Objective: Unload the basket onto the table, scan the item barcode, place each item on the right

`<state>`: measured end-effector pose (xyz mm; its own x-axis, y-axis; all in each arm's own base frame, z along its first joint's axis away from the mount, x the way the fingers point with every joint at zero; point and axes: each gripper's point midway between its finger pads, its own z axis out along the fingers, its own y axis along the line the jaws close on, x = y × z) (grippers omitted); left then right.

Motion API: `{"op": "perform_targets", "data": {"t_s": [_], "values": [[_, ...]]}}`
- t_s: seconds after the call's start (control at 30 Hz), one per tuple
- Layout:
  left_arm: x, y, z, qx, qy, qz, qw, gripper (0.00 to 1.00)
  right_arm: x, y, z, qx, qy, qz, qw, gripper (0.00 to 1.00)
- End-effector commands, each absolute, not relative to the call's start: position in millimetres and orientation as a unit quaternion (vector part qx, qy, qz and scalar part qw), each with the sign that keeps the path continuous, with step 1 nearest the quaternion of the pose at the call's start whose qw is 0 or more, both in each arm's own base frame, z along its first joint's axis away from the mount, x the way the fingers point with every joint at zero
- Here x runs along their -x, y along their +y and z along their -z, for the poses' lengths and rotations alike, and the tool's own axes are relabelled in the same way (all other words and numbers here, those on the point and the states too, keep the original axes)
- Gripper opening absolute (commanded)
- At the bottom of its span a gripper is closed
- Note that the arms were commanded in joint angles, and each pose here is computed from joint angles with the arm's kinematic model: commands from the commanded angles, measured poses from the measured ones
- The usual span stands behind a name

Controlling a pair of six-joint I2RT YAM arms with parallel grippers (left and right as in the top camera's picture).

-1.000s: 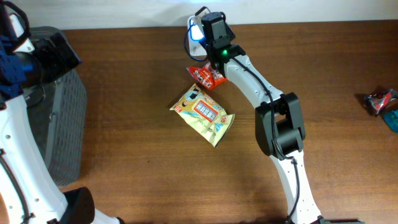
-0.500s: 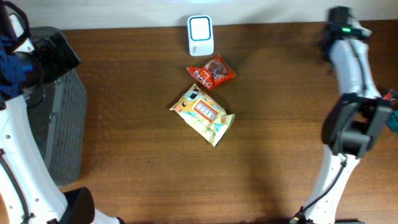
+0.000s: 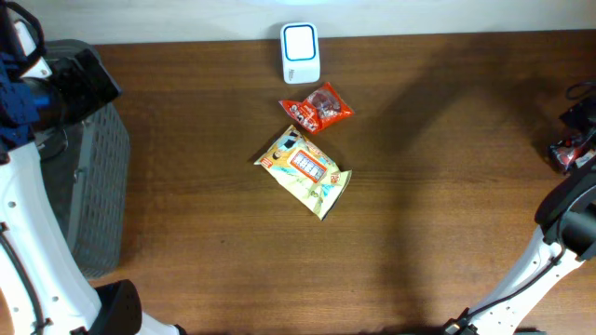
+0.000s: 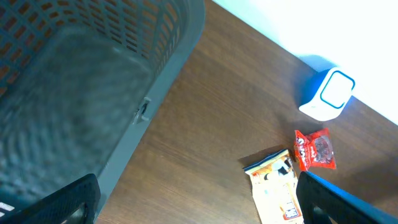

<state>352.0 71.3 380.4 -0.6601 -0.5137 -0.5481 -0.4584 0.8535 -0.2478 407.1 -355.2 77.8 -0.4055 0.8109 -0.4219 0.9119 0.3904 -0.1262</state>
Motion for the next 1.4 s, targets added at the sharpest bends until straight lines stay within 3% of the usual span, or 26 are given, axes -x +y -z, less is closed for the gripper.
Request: {"op": "perform_targets", "data": {"t_s": [0.0,0.07,0.17,0.47,0.53,0.77,1.0,1.03,1.07,1.1,1.13,1.23,1.37], "values": [[-352,73,-382,0.274,0.907,0.046,0.317,0.99,-455,-290,-70,-0.469,0.868,-0.012,0.164,0.99],[-352,73,-382,0.274,0.907,0.046,0.317,0.99,-492,-219,-80,-0.358,0.902,-0.162,0.179,0.99],[-352,73,-382,0.274,0.907,0.046,0.317,0.99,-506,-102,-101,-0.183,0.917,-0.316,0.159,0.99],[-352,73,-382,0.274,0.907,0.046,0.317,0.99,-508,141,-100,0.13,0.93,-0.316,0.135,0.98],[-352,73,-382,0.274,0.907,0.046,0.317,0.99,-501,199,-91,0.2,0.933,-0.263,0.144,0.99],[-352,73,-382,0.274,0.907,0.046,0.317,0.99,-493,256,-75,0.291,0.936,-0.003,0.2,0.99],[-352,73,-382,0.274,0.907,0.046,0.317,0.99,-497,253,-39,0.296,0.932,0.078,0.194,0.97],[-352,73,-382,0.274,0.907,0.046,0.317,0.99,-495,252,-31,0.278,0.939,0.075,0.186,0.69],[-352,73,-382,0.274,0.907,0.046,0.317,0.99,-495,252,-31,0.272,0.941,0.074,0.186,0.56],[-352,73,-382,0.274,0.907,0.046,0.317,0.99,-495,251,-31,0.262,0.944,0.074,0.186,0.27],[-352,73,-382,0.274,0.907,0.046,0.317,0.99,-496,251,-32,0.249,0.947,0.071,0.189,0.07],[-352,73,-382,0.274,0.907,0.046,0.317,0.99,-500,249,-51,0.195,0.956,0.067,0.207,0.04],[-352,73,-382,0.274,0.907,0.046,0.317,0.99,-506,232,-134,0.092,0.961,0.035,0.26,0.04]]}}
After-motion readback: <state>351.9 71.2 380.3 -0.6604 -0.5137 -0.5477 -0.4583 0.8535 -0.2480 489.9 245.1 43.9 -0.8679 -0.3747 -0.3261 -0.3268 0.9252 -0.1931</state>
